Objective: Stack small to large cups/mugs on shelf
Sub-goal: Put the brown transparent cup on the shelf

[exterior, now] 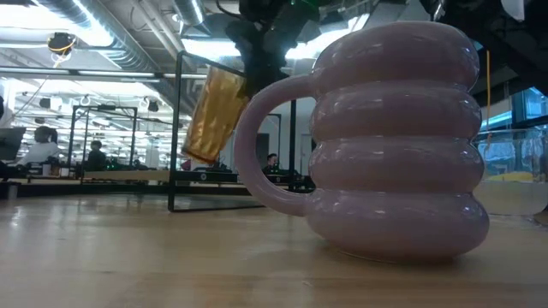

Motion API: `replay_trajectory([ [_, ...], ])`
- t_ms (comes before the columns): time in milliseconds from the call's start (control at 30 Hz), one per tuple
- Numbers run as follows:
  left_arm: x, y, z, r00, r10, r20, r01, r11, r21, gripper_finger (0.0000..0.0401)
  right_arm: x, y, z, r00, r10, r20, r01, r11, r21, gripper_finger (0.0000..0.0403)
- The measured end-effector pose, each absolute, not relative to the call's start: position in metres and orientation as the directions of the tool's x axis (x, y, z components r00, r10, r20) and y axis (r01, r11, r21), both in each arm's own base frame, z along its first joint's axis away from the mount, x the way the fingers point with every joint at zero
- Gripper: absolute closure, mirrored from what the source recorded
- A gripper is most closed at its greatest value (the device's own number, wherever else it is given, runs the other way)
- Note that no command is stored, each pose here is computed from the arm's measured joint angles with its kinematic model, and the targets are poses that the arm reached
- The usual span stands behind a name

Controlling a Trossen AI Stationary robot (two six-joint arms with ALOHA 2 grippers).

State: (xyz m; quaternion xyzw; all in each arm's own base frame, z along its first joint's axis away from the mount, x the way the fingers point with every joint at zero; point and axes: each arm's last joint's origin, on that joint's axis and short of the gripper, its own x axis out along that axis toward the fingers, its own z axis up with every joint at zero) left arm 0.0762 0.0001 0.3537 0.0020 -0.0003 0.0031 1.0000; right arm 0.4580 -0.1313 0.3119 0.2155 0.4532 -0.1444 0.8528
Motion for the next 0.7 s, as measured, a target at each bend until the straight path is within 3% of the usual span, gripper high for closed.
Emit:
replay_trajectory([
  [233, 0.076, 0.0, 0.354, 1.0, 0.006, 0.001, -0.006, 1.0, 0.004, 0.0374, 0.453, -0.124, 0.308, 0.501, 0.039, -0.865, 0.434, 0.853, 0.29, 0.0386],
  [700, 0.076, 0.0, 0.354, 1.0, 0.006, 0.001, -0.006, 1.0, 0.004, 0.0374, 0.454, -0.121, 0.309, 0.5, 0.045, -0.865, 0.411, 0.866, 0.283, 0.0364],
])
